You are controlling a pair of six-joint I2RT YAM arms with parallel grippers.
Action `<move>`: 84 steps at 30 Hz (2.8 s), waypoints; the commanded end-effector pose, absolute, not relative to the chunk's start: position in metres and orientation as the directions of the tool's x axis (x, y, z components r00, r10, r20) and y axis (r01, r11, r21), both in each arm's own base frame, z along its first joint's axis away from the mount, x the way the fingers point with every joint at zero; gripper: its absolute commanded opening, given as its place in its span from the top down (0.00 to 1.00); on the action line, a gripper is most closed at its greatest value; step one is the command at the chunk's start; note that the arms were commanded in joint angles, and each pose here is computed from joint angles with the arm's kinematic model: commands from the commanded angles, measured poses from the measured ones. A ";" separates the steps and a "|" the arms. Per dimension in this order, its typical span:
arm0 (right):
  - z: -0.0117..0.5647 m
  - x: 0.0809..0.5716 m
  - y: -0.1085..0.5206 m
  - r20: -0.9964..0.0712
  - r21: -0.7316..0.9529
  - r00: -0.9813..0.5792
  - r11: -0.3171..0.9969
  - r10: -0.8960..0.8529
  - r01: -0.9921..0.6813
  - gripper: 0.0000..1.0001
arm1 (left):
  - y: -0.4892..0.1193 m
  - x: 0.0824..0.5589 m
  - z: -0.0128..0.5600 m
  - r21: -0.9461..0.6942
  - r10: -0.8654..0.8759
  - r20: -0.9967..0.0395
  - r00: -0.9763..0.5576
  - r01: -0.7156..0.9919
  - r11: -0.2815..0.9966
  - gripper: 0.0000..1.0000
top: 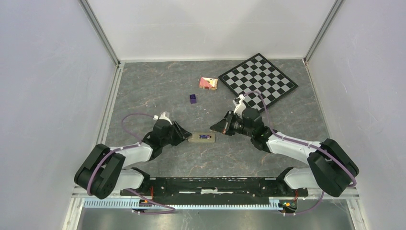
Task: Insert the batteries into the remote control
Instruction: Adjust the remote control at the center of the board, then adjust the battery cover.
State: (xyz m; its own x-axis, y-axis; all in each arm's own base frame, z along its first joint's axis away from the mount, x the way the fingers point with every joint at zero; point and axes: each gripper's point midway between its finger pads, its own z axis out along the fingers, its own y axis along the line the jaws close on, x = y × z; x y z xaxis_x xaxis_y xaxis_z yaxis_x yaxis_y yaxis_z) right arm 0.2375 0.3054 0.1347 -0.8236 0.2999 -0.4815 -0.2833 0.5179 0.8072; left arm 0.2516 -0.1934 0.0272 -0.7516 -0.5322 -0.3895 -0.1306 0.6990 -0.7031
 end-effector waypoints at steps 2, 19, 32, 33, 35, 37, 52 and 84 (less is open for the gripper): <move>0.177 0.231 0.321 -0.415 0.895 -0.832 0.328 0.368 -0.302 1.00 | -0.194 0.243 0.040 -0.743 -0.568 -0.359 -0.741 -0.142 0.654 0.55; 0.268 0.212 0.323 -0.180 0.964 -0.895 -0.106 0.407 -0.242 1.00 | -0.229 0.255 0.193 -0.460 -0.276 -0.888 -0.369 0.676 0.576 0.04; 0.293 0.228 0.298 -0.124 0.974 -0.869 -0.109 0.479 -0.200 1.00 | -0.273 0.211 0.239 -0.125 -0.167 -0.981 -0.094 0.975 0.185 0.06; 0.295 0.227 0.298 -0.126 0.972 -0.873 -0.116 0.471 -0.203 1.00 | -0.277 0.209 0.244 -0.086 -0.185 -0.981 -0.055 0.983 0.164 0.06; 0.299 0.225 0.299 -0.126 0.970 -0.879 -0.129 0.460 -0.207 1.00 | -0.283 0.207 0.251 -0.020 -0.213 -0.977 0.012 0.989 0.147 0.06; 0.303 0.223 0.298 -0.130 0.967 -0.879 -0.137 0.460 -0.214 1.00 | -0.290 0.211 0.256 0.024 -0.220 -0.974 0.055 0.989 0.143 0.06; 0.317 0.214 0.295 -0.101 0.959 -0.893 -0.197 0.438 -0.205 1.00 | -0.322 0.207 0.267 0.115 -0.183 -0.975 0.127 0.991 0.074 0.28; 0.253 0.274 0.268 -0.734 0.643 -0.620 0.577 0.277 -0.504 0.16 | -0.294 0.226 0.225 0.263 0.260 -0.939 0.225 0.957 0.125 0.77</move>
